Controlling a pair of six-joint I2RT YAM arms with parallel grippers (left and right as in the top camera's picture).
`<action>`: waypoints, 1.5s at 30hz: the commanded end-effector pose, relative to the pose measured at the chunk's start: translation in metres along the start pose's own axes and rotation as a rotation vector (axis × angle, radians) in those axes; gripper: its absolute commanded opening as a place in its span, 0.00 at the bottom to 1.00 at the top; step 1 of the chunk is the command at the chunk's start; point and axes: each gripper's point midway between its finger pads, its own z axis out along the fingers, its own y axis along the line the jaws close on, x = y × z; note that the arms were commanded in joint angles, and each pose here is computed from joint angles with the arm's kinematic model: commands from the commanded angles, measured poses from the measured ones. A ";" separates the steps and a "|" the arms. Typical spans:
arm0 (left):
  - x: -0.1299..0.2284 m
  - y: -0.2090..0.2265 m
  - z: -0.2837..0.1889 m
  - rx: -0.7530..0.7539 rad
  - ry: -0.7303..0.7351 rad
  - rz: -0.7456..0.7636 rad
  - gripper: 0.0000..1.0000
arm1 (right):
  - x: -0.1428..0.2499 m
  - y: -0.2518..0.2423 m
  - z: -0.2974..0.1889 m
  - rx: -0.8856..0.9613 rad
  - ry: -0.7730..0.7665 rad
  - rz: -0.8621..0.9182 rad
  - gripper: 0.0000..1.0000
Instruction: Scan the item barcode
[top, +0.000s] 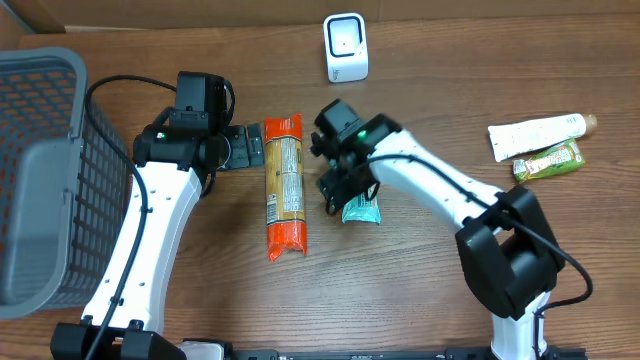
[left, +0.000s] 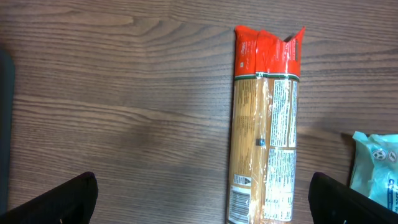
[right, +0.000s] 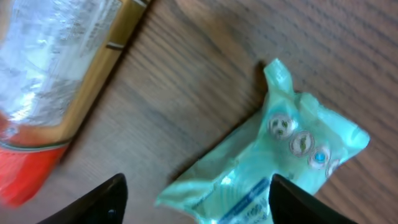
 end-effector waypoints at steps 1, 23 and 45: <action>-0.002 0.000 -0.001 -0.007 -0.006 0.024 1.00 | 0.012 -0.018 0.006 0.165 0.001 -0.001 0.76; -0.002 0.000 -0.001 -0.007 -0.006 0.024 1.00 | 0.078 -0.052 0.047 0.343 0.189 0.007 0.44; -0.002 0.000 -0.001 -0.007 -0.006 0.024 1.00 | 0.020 0.040 -0.045 -0.181 -0.068 0.001 0.04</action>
